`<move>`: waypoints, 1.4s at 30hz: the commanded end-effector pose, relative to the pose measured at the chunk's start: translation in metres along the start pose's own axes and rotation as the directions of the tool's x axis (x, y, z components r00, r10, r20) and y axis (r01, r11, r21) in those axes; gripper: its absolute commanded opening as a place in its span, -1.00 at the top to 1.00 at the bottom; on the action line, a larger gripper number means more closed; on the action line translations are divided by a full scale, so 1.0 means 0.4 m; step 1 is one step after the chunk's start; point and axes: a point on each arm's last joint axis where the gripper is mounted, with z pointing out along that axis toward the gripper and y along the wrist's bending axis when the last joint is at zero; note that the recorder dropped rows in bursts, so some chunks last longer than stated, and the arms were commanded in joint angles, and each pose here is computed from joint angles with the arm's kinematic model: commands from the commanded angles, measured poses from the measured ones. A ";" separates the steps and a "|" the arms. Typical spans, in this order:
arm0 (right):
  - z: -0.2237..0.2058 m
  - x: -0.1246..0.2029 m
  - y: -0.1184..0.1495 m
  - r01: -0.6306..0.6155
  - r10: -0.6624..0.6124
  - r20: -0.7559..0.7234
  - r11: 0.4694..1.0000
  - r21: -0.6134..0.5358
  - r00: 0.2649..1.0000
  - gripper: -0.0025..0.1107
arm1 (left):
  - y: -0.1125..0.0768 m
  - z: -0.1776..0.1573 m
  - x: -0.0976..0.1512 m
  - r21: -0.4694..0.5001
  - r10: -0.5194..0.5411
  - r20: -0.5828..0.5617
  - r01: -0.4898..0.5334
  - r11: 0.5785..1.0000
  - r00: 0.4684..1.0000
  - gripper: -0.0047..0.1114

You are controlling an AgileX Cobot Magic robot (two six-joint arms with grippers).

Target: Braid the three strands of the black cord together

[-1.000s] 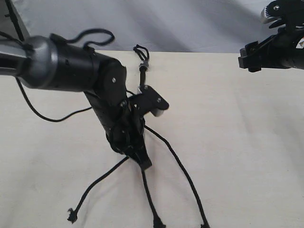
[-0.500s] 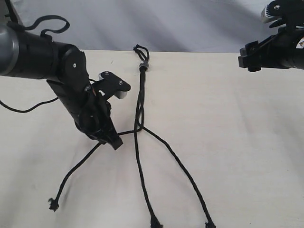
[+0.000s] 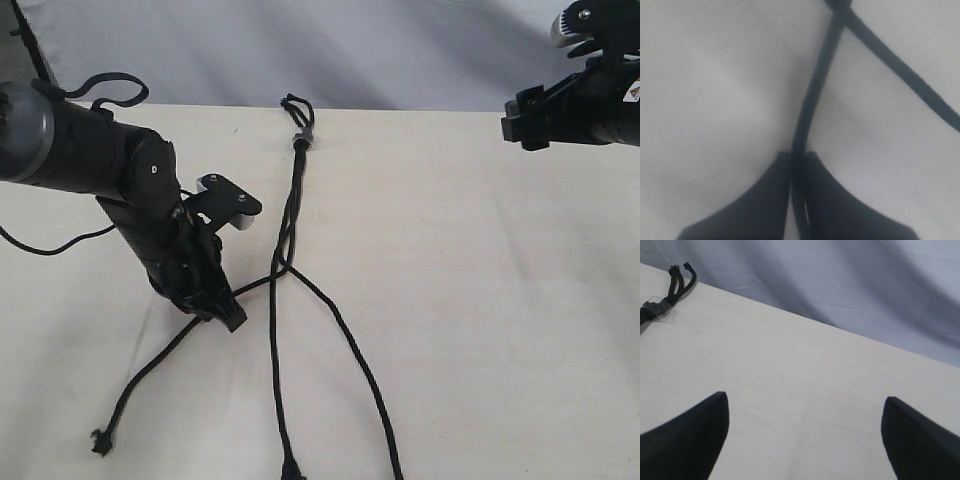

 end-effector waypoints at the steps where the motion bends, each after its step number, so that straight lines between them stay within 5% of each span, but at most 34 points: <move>1: -0.004 -0.004 0.000 -0.009 0.009 0.010 1.000 0.001 1.000 -0.41 | -0.003 0.005 0.002 0.021 -0.037 0.000 0.037 0.999 0.999 0.29; 6: -0.004 -0.004 0.000 -0.009 0.009 0.010 1.000 0.001 1.000 -0.41 | -0.004 0.005 0.002 0.023 -0.039 0.001 0.039 0.999 0.999 -0.10; 22: -0.004 -0.005 0.000 -0.009 0.009 0.014 1.000 0.002 1.000 -0.41 | -0.008 -0.057 -0.011 0.018 -0.029 0.046 0.028 0.999 0.999 -0.10; 27: -0.004 -0.006 0.013 -0.047 0.047 0.010 0.999 -0.014 0.999 -0.41 | -0.011 -0.130 -0.017 -0.018 0.004 0.119 -0.002 1.000 0.993 0.14; 33: -0.017 -0.040 0.112 0.006 -0.023 -0.114 0.989 -0.147 0.993 -0.41 | 0.000 -0.215 -0.015 -0.106 0.058 0.200 -0.037 0.994 0.978 0.91; 36: -0.039 -0.061 0.184 0.051 -0.105 -0.214 0.968 -0.244 0.971 -0.41 | 0.027 -0.250 -0.007 -0.122 -0.006 0.245 0.037 0.992 0.970 0.92; 42: -0.087 -0.066 0.329 0.147 -0.239 -0.191 0.905 -0.398 0.952 -0.41 | 0.127 -0.276 0.032 -0.138 -0.184 0.283 0.230 0.963 0.941 0.92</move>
